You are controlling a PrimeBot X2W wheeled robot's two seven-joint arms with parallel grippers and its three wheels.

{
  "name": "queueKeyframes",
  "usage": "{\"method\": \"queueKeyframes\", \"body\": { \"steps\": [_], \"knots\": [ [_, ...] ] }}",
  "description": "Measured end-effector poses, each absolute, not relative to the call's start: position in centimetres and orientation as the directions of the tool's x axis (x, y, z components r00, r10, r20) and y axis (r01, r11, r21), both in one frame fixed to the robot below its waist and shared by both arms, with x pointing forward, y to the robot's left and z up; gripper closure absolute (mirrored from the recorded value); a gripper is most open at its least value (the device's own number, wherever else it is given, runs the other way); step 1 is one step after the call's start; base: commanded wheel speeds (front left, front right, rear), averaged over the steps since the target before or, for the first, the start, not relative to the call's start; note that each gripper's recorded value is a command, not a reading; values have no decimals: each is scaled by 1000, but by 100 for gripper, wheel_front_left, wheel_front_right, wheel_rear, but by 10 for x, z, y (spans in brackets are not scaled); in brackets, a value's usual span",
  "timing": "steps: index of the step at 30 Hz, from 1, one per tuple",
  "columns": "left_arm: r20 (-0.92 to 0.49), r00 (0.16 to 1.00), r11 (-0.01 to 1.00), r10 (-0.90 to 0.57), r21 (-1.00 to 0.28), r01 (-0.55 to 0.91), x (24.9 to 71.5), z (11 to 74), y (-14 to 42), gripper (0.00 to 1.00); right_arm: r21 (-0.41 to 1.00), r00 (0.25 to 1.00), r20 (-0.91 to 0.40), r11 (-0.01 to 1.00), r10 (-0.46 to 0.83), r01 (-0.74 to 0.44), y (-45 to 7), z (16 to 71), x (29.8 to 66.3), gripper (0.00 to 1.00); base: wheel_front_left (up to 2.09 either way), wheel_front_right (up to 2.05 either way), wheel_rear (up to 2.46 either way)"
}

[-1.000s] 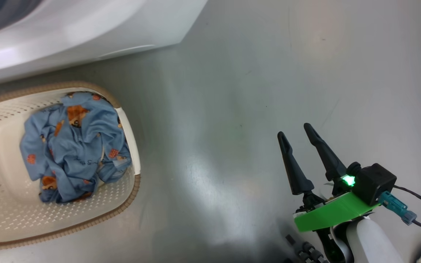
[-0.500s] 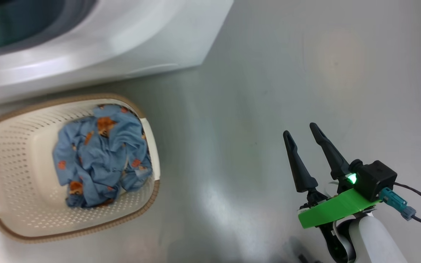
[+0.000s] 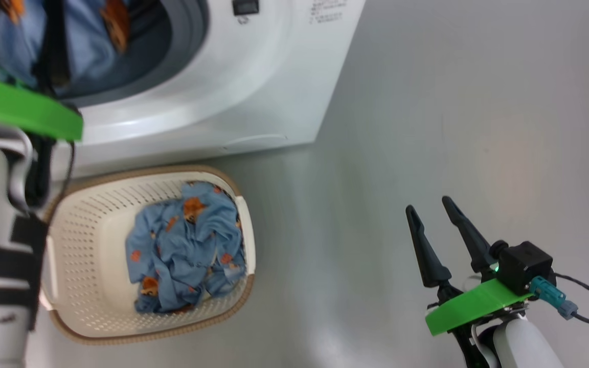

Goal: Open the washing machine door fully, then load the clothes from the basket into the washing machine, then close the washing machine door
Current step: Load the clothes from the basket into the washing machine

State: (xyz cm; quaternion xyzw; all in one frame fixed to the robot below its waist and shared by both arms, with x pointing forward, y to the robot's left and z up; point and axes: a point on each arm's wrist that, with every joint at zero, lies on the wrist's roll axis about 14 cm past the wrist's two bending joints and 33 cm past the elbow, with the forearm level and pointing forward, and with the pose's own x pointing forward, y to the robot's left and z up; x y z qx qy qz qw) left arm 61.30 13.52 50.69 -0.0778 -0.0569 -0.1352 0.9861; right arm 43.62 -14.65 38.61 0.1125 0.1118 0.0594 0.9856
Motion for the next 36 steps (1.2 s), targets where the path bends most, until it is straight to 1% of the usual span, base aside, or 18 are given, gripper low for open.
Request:
{"method": "queueKeyframes", "body": {
  "steps": [8,17,28,36],
  "knots": [
    [136,963,958,-234,-136,252,573,519,146,0,237,973,-166,964,162,-120,-139,406,429,0,0,0,0],
    [167,957,959,-236,-122,257,567,532,147,0,237,975,-151,963,163,-124,-138,413,427,0,0,0,0],
    [145,972,961,-187,-177,211,521,519,158,0,231,982,-117,965,152,-122,-142,429,418,0,0,0,0],
    [76,985,967,-157,-189,169,480,499,168,0,234,981,-91,961,172,-147,-135,441,410,0,0,0,0]
  ]
}}
